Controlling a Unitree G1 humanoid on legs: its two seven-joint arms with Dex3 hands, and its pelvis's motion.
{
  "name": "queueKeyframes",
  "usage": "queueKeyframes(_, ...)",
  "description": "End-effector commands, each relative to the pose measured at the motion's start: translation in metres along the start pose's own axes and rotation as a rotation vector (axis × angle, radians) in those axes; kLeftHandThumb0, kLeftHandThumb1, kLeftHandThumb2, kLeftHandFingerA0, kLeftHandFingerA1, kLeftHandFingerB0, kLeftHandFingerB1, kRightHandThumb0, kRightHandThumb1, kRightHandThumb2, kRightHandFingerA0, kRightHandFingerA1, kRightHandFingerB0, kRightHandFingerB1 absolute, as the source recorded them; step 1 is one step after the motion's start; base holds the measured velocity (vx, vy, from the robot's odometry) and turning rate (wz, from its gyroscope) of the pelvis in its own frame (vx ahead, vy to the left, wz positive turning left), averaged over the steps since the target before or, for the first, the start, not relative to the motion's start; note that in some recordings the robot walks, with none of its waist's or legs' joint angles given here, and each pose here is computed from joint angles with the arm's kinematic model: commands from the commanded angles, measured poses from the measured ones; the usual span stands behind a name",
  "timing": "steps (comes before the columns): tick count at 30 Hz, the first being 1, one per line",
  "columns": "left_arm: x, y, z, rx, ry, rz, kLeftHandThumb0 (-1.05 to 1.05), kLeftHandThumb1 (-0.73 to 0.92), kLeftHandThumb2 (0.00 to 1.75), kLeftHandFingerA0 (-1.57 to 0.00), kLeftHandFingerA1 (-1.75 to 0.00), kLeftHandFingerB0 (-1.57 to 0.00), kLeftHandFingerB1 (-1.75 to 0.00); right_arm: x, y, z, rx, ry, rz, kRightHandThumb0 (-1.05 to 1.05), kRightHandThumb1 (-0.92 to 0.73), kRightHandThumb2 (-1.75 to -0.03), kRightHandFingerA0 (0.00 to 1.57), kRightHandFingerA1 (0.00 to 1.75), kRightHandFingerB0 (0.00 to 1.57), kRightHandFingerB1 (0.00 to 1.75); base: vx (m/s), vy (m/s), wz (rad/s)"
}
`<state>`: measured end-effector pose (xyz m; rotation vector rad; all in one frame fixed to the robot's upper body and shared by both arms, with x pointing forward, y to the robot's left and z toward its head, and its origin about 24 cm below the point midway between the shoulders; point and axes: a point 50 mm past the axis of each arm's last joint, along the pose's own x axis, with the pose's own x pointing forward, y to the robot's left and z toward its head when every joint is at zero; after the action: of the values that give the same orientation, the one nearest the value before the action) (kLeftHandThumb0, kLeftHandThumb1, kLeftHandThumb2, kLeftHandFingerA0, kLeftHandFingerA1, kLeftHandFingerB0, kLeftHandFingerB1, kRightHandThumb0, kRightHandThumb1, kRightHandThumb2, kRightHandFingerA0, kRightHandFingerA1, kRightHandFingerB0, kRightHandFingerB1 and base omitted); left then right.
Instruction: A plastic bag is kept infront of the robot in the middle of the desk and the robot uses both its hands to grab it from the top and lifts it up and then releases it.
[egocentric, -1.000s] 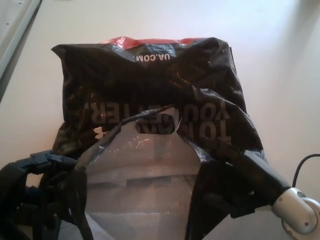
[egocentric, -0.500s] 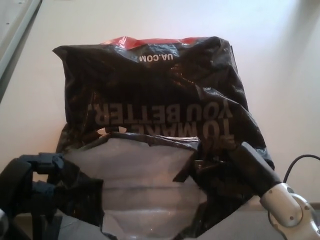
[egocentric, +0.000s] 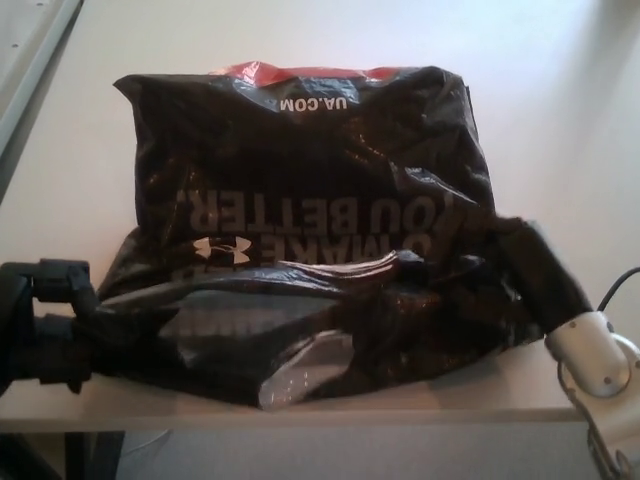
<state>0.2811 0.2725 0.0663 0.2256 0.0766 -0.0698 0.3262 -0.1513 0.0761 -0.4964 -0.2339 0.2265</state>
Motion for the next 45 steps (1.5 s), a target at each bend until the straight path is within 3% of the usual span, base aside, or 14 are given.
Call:
queueKeyframes(1,0.009,0.016,0.032,-0.015,-0.092,0.071,-0.62,0.09,0.91,-1.57,-1.52,-1.56,-1.51,0.012,-0.04,0.018,0.025,-0.124,-0.127,-0.15,-0.71,-0.58,0.77,1.75,0.65,1.75,0.0,0.0,0.0)
queueKeyframes(9,0.01,0.025,0.075,-0.002,-0.196,0.087,-0.28,0.37,0.79,-1.15,-1.75,-0.91,-1.75,0.032,-0.068,0.05,0.035,-0.207,-0.213,-0.16,-0.69,-0.57,0.79,1.75,0.63,1.75,0.0,0.0,0.0)
queueKeyframes(12,0.013,0.028,0.108,0.03,-0.278,0.095,-0.24,0.38,0.86,-1.34,-1.51,-1.1,-1.4,0.048,-0.084,0.071,0.07,-0.248,-0.269,-0.17,-0.69,-0.58,0.83,1.75,0.66,1.75,0.0,0.0,0.0)
queueKeyframes(13,0.014,0.029,0.117,0.034,-0.296,0.1,-0.09,0.5,0.72,-0.98,-1.75,-0.7,-1.75,0.052,-0.087,0.077,0.065,-0.271,-0.277,-0.17,-0.7,-0.59,0.84,1.75,0.68,1.75,0.0,0.0,0.0)
queueKeyframes(18,0.025,0.028,0.166,0.057,-0.399,0.154,-0.1,0.51,0.66,-1.0,-1.75,-0.73,-1.75,0.073,-0.108,0.112,0.027,-0.336,-0.31,-0.26,-0.7,-0.57,0.8,1.75,0.64,1.75,0.0,0.0,0.0)
queueKeyframes(19,0.028,0.026,0.174,0.085,-0.427,0.167,-0.12,0.39,0.88,-1.33,-1.46,-1.11,-1.35,0.074,-0.11,0.118,0.038,-0.349,-0.319,-0.23,-0.69,-0.58,0.8,1.75,0.62,1.75,0.0,0.0,0.0)
queueKeyframes(20,0.03,0.025,0.18,0.107,-0.445,0.18,-0.11,0.49,0.7,-0.99,-1.72,-0.78,-1.73,0.076,-0.112,0.122,0.052,-0.353,-0.325,-0.23,-0.68,-0.58,0.79,1.75,0.61,1.75,0.0,0.0,0.0)
queueKeyframes(31,0.043,0.022,0.232,0.088,-0.542,0.174,-0.07,0.44,0.82,-1.0,-1.75,-0.75,-1.75,0.088,-0.13,0.15,0.001,-0.389,-0.346,-0.26,-0.7,-0.57,0.81,1.75,0.66,1.75,0.0,0.0,0.0)
queueKeyframes(33,0.045,0.025,0.243,0.078,-0.541,0.195,-0.08,0.44,0.81,-0.98,-1.75,-0.71,-1.75,0.091,-0.134,0.155,-0.006,-0.386,-0.362,-0.34,-0.48,-0.84,1.14,1.4,0.98,1.3,0.0,0.0,0.0)
queueKeyframes(35,0.047,0.028,0.252,0.05,-0.558,0.211,-0.05,0.45,0.78,-1.0,-1.75,-0.68,-1.75,0.091,-0.137,0.162,-0.019,-0.428,-0.369,-0.28,-0.67,-0.56,0.82,1.75,0.66,1.72,0.0,0.0,0.0)
queueKeyframes(41,0.048,0.028,0.267,0.05,-0.559,0.247,-0.05,0.44,0.79,-0.94,-1.75,-0.69,-1.75,0.094,-0.141,0.17,-0.004,-0.418,-0.379,-0.3,-0.66,-0.57,0.83,1.74,0.68,1.72,0.0,0.0,0.0)
queueKeyframes(43,0.05,0.029,0.268,0.051,-0.591,0.232,-0.07,0.42,0.82,-0.98,-1.75,-0.72,-1.75,0.096,-0.141,0.171,0.024,-0.416,-0.367,-0.35,-0.46,-0.84,1.16,1.41,1.0,1.31,0.0,0.0,0.0)
queueKeyframes(44,0.051,0.028,0.27,0.043,-0.594,0.236,-0.07,0.41,0.84,-0.97,-1.75,-0.72,-1.75,0.096,-0.141,0.171,0.024,-0.405,-0.362,-0.31,-0.67,-0.57,0.83,1.75,0.67,1.73,0.0,0.0,0.0)
queueKeyframes(45,0.051,0.028,0.272,0.038,-0.595,0.237,-0.07,0.41,0.86,-0.96,-1.75,-0.73,-1.75,0.097,-0.141,0.171,0.033,-0.396,-0.356,-0.36,-0.47,-0.84,1.14,1.4,0.98,1.3,0.0,0.0,0.0)
